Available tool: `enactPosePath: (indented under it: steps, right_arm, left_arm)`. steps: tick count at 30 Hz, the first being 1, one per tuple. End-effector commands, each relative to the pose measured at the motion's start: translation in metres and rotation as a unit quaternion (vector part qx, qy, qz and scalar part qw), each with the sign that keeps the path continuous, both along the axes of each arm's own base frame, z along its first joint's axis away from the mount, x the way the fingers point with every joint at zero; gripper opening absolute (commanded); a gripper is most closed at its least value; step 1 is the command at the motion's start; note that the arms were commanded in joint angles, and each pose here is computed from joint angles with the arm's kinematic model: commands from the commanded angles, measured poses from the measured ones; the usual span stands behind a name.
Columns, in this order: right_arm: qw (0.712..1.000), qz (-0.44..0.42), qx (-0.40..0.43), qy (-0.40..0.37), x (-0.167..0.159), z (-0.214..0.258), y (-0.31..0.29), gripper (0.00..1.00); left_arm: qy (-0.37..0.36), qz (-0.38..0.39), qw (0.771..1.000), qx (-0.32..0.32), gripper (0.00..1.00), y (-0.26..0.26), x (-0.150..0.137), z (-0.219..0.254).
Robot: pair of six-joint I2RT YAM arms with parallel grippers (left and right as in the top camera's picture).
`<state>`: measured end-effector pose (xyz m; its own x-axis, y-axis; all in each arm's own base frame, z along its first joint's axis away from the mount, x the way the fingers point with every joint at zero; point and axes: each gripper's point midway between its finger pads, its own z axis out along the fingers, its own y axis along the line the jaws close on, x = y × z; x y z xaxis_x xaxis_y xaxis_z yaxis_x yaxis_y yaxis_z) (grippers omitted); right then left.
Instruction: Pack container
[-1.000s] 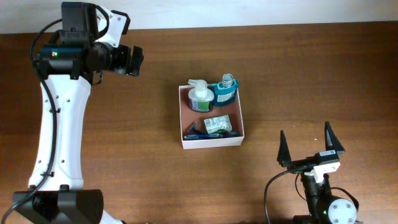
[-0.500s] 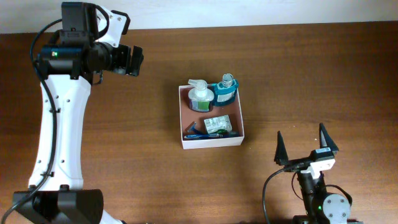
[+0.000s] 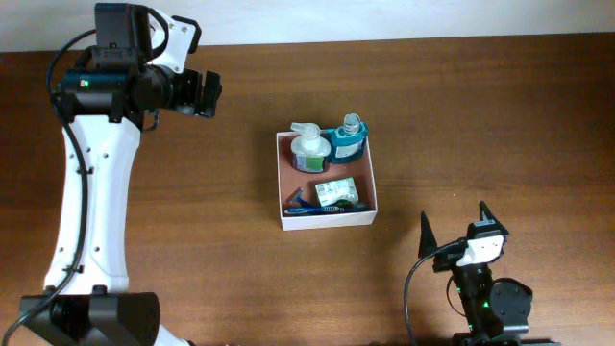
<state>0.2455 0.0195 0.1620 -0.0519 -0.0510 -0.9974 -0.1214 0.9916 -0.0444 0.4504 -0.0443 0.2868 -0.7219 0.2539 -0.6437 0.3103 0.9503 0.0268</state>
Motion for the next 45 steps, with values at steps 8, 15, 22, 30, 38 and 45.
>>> enactPosePath:
  steps: [8,15,22,30,38,45]
  right_arm:
    - [1.000,-0.015,0.001,0.004,0.0000,-0.0034,-0.0046,0.98]
    - [1.000,-0.015,0.001,0.004,0.0000,-0.0034,-0.0046,0.99]
    - [1.000,-0.015,0.001,0.004,0.0000,-0.0033,-0.0046,0.98]
    - [1.000,-0.015,0.001,0.004,0.0000,-0.0033,-0.0046,0.99]
    - [1.000,-0.015,0.001,0.004,0.0000,-0.0034,-0.0046,0.99]
    - [1.000,-0.015,0.001,0.004,0.0000,-0.0033,-0.0046,0.99]
  left_arm:
    - [-0.007,0.001,1.000,-0.008,0.99,-0.0006,-0.0011,0.0071]
    - [-0.007,0.001,1.000,-0.008,0.99,-0.0006,-0.0011,0.0071]
    - [-0.007,0.001,1.000,-0.008,0.99,-0.0006,-0.0011,0.0071]
    - [-0.007,0.001,1.000,-0.008,0.99,-0.0006,-0.0011,0.0071]
    - [-0.007,0.001,1.000,-0.008,0.99,-0.0006,-0.0011,0.0071]
    - [-0.007,0.001,1.000,-0.008,0.99,-0.0006,-0.0011,0.0071]
